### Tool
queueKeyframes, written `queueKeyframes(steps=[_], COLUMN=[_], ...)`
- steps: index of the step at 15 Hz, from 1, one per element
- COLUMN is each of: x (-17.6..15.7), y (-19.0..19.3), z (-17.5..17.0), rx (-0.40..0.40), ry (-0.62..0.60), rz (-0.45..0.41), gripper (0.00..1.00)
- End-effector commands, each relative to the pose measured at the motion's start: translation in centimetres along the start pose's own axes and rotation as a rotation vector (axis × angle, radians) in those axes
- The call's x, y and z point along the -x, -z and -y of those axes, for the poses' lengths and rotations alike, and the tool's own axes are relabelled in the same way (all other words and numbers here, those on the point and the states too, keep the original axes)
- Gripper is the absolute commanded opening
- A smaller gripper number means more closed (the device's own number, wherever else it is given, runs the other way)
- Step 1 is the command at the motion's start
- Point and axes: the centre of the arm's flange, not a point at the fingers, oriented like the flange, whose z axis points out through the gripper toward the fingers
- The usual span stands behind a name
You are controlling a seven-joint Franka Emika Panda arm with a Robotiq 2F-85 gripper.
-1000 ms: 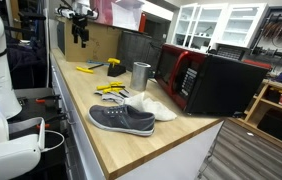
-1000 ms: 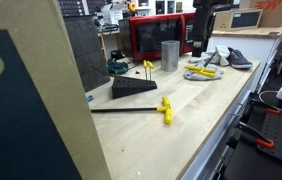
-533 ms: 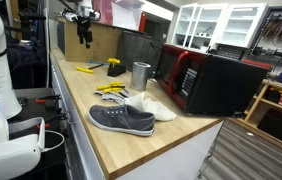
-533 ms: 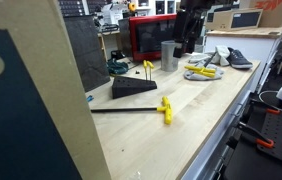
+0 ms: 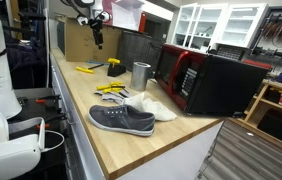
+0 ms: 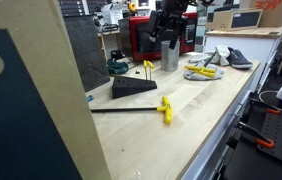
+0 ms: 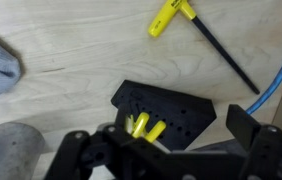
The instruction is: Remove the wrenches from the stand and put them on the grey towel.
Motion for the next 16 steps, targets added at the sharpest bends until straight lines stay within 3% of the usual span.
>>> queueKeyframes(steps=[1, 11, 16], x=[-3.3, -7.3, -8.8], y=[-0.4, -2.5, -3.9], z=[0.4, 0.4, 0.0], rx=[0.002, -0.027, 0.003], ry=[-0.147, -0.453, -0.562], rz=[-0.060, -0.099, -0.100], gripper=[1.00, 1.00, 1.00])
